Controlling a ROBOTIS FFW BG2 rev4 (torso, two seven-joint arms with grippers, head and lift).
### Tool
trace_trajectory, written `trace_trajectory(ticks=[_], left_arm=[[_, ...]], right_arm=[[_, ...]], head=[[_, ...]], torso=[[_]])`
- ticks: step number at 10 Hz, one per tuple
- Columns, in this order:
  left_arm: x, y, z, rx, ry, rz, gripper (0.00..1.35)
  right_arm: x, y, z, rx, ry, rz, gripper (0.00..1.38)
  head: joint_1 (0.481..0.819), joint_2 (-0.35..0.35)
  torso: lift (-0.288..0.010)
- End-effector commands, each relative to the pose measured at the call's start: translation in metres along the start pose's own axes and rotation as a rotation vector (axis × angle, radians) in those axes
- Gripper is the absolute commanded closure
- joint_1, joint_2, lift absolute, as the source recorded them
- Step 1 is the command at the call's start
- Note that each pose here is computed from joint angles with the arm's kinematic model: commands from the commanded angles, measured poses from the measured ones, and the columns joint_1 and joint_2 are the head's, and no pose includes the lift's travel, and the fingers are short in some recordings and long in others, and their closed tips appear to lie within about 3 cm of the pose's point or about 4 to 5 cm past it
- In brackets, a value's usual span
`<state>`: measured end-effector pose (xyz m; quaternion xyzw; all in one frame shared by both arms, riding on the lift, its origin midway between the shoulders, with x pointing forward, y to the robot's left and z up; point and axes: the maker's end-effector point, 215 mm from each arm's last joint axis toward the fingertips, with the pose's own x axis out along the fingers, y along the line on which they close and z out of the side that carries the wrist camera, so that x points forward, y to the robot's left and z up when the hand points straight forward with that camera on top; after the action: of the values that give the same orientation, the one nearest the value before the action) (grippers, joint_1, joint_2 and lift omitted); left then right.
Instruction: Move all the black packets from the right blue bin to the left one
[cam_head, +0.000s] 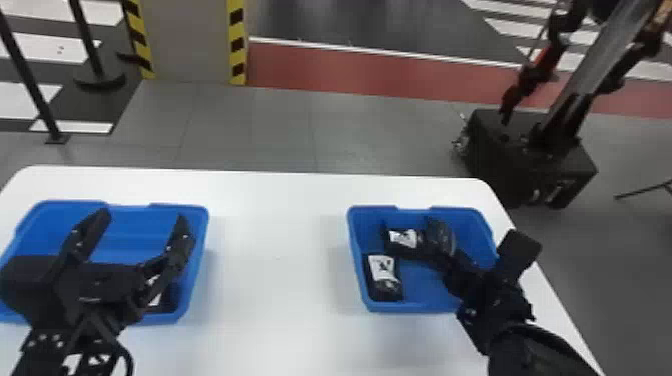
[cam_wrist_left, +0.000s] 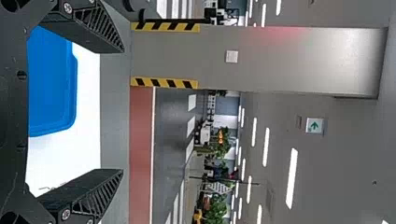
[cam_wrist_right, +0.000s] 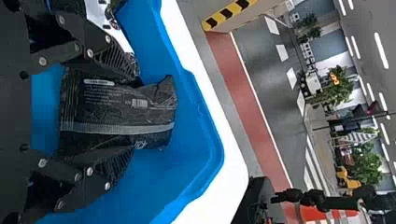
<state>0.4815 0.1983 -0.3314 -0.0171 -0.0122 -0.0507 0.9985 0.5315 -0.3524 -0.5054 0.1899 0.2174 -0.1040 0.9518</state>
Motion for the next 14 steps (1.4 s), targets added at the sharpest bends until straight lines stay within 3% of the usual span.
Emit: trace_trajectory(ticks=[1,5,8,10,13,14], left_arm=[[-0.001,0.003,0.002,0.002,-0.007,0.007,0.11],[-0.001,0.003,0.004,0.002,-0.015,0.01,0.11],[-0.002,0.006,0.012,-0.015,-0.041,0.017,0.11],[0.001,-0.004,0.022,-0.102,-0.065,0.001,0.11],[0.012,-0.048,0.023,-0.288,0.029,-0.136,0.11],[0.009,-0.073,0.025,-0.333,0.1,-0.218,0.11]], right_arm=[[-0.012,0.018,0.0,0.004,0.011,0.024,1.2],[-0.038,0.041,0.021,0.03,-0.025,0.072,1.2],[-0.095,0.102,0.056,0.06,-0.107,0.248,1.2],[-0.13,0.162,0.079,0.01,-0.112,0.46,1.2],[-0.155,0.256,0.075,-0.073,-0.04,0.764,1.2],[-0.164,0.28,0.066,-0.085,-0.015,0.824,1.2]], head=[[0.695,-0.168],[0.695,-0.137],[0.695,-0.117],[0.695,-0.068],[0.695,0.002],[0.695,0.01]], torso=[[-0.11],[-0.11],[-0.11],[-0.11],[-0.11],[-0.11]])
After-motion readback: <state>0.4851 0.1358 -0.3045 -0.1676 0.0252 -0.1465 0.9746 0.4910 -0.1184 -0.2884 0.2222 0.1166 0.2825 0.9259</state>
